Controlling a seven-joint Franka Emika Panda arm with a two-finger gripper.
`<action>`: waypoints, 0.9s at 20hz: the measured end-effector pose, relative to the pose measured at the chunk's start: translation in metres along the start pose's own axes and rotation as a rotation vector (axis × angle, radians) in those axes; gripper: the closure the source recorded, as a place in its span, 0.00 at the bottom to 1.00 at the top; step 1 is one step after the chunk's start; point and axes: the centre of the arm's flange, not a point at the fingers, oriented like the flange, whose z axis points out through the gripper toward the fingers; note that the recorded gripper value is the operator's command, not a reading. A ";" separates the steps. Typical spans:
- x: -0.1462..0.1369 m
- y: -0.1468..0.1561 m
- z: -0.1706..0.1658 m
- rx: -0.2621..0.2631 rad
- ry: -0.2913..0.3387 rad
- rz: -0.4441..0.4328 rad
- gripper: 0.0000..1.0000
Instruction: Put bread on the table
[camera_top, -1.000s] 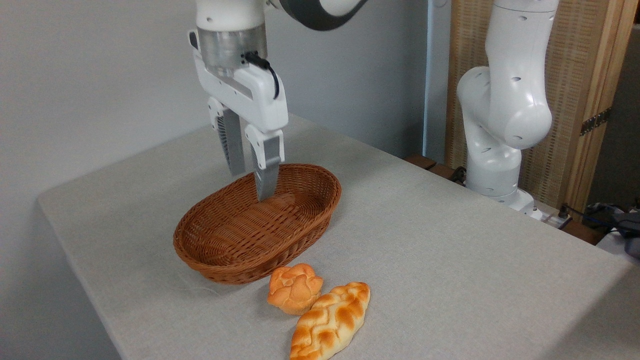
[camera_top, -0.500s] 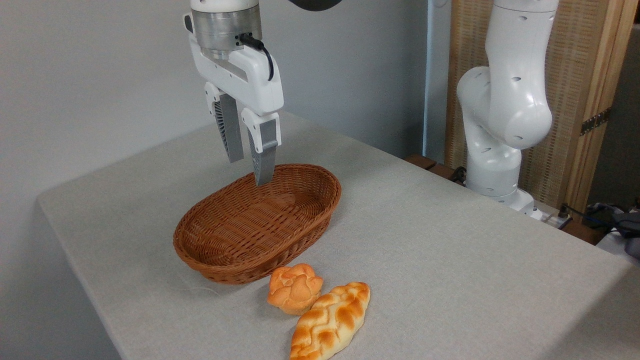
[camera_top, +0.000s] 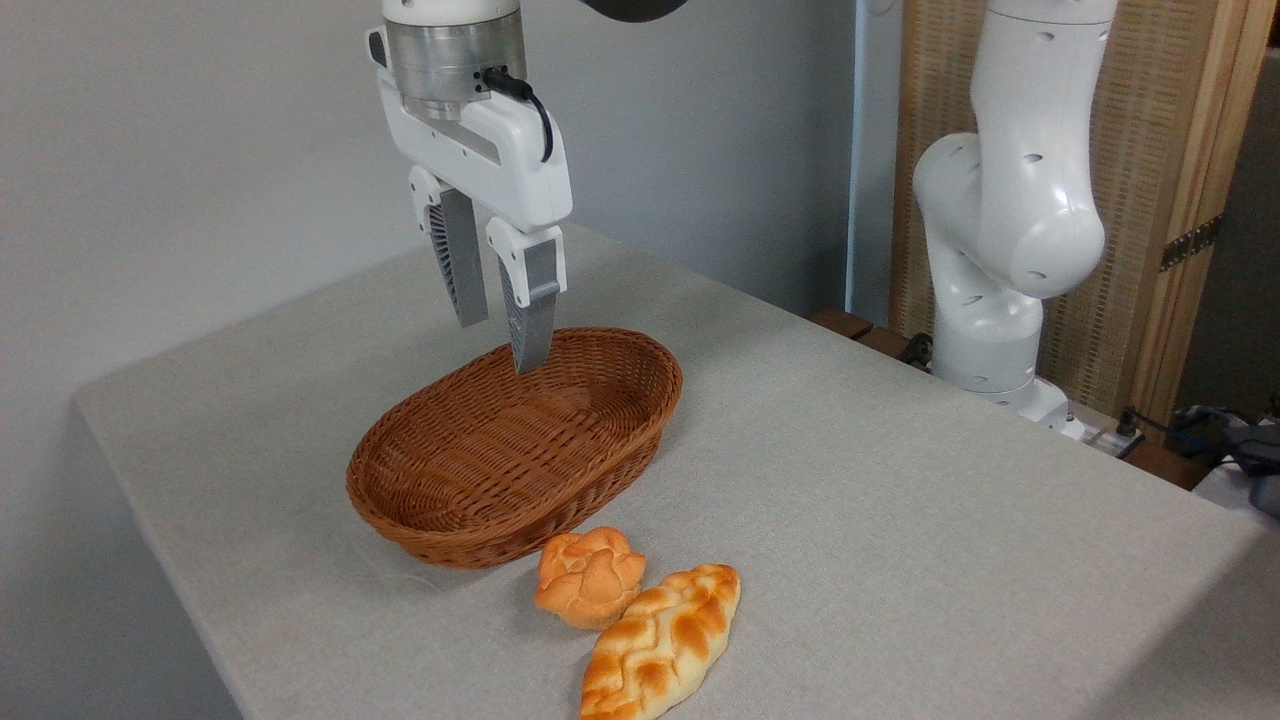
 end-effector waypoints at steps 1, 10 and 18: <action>0.000 0.000 0.000 0.000 0.000 0.000 0.00; -0.014 -0.017 -0.006 0.021 -0.002 -0.049 0.00; -0.018 -0.021 -0.009 0.039 -0.009 -0.065 0.00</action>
